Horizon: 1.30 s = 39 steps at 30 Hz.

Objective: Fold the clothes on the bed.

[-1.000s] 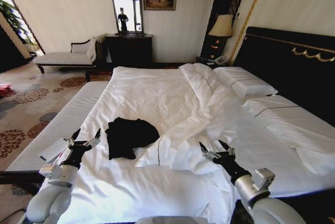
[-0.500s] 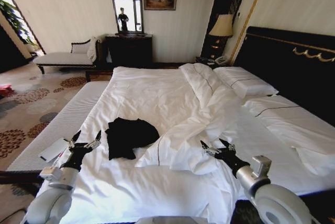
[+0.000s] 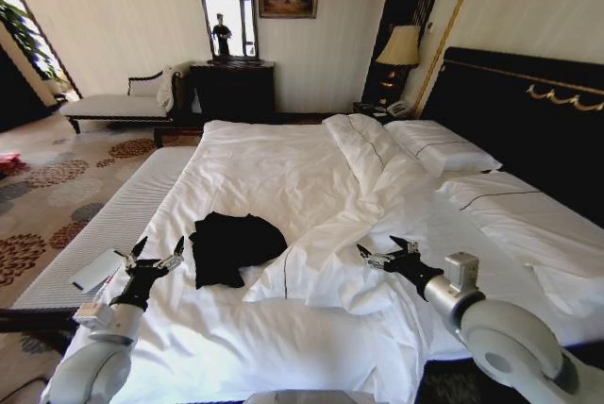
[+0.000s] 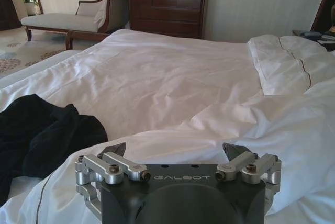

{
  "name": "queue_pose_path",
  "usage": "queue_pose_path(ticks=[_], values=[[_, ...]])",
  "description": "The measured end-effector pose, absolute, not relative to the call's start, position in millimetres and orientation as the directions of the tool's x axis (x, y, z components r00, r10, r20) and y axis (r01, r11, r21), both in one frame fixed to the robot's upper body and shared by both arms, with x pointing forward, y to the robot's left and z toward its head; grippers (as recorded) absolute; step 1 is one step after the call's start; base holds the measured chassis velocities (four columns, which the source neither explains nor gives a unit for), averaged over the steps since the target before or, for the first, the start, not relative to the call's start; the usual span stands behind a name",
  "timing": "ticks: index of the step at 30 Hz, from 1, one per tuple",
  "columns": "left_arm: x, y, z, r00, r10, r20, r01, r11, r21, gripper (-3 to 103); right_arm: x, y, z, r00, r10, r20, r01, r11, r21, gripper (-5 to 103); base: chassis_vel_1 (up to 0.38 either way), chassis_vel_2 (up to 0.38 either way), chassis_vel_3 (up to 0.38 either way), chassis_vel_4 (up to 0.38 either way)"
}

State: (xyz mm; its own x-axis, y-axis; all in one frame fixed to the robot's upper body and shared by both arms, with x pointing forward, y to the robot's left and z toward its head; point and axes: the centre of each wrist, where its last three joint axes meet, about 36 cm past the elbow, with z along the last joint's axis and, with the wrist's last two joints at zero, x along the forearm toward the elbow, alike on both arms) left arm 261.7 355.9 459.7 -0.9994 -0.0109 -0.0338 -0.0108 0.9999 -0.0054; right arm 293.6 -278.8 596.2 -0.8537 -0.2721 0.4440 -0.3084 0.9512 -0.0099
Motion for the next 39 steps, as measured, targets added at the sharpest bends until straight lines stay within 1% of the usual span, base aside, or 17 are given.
queue_pose_path(ticks=[4,10,14,17,21,25,29,31,33,39], values=[[262.6,356.7,458.2,-0.999,-0.020,-0.030,-0.019,1.000,-0.007,100,294.5,-276.0,595.9,-0.813,-0.271,0.515,-0.324,0.946,-0.014,100,0.000,0.000,0.000,0.000],[265.0,358.4,456.0,-0.999,-0.030,-0.023,-0.030,1.000,-0.006,100,292.8,-272.4,590.2,-0.782,-0.287,0.554,-0.353,0.936,-0.013,100,0.000,0.000,0.000,0.000],[267.0,361.0,455.4,-0.999,-0.037,-0.018,-0.037,0.999,-0.006,100,296.9,-265.5,593.5,-0.756,-0.333,0.564,-0.403,0.915,-0.001,100,0.000,0.000,0.000,0.000],[268.9,362.6,456.8,-0.999,-0.042,-0.017,-0.042,0.999,-0.009,100,304.5,-258.6,593.9,-0.720,-0.375,0.584,-0.439,0.898,0.035,100,0.000,0.000,0.000,0.000],[269.6,365.0,456.2,-0.999,-0.048,-0.014,-0.048,0.999,-0.009,100,310.7,-254.1,591.5,-0.700,-0.387,0.600,-0.450,0.892,0.051,100,0.000,0.000,0.000,0.000],[271.8,368.1,454.3,-0.998,-0.054,-0.011,-0.054,0.998,-0.012,100,324.0,-257.5,580.5,-0.696,-0.357,0.623,-0.428,0.903,0.039,100,0.000,0.000,0.000,0.000],[274.4,369.8,452.5,-0.998,-0.059,-0.009,-0.059,0.998,-0.017,100,335.5,-265.7,571.3,-0.710,-0.265,0.652,-0.386,0.922,-0.045,100,0.000,0.000,0.000,0.000],[276.0,370.9,450.9,-0.998,-0.062,-0.007,-0.062,0.998,-0.021,100,339.2,-266.9,567.1,-0.707,-0.215,0.674,-0.366,0.927,-0.088,100,0.000,0.000,0.000,0.000],[277.6,371.9,449.2,-0.998,-0.065,-0.005,-0.065,0.998,-0.025,100,341.2,-265.8,562.9,-0.702,-0.195,0.685,-0.366,0.924,-0.112,100,0.000,0.000,0.000,0.000],[278.6,374.0,446.4,-0.997,-0.071,0.000,-0.071,0.997,-0.028,100,343.0,-259.4,560.6,-0.683,-0.218,0.697,-0.388,0.917,-0.094,100,0.000,0.000,0.000,0.000]])
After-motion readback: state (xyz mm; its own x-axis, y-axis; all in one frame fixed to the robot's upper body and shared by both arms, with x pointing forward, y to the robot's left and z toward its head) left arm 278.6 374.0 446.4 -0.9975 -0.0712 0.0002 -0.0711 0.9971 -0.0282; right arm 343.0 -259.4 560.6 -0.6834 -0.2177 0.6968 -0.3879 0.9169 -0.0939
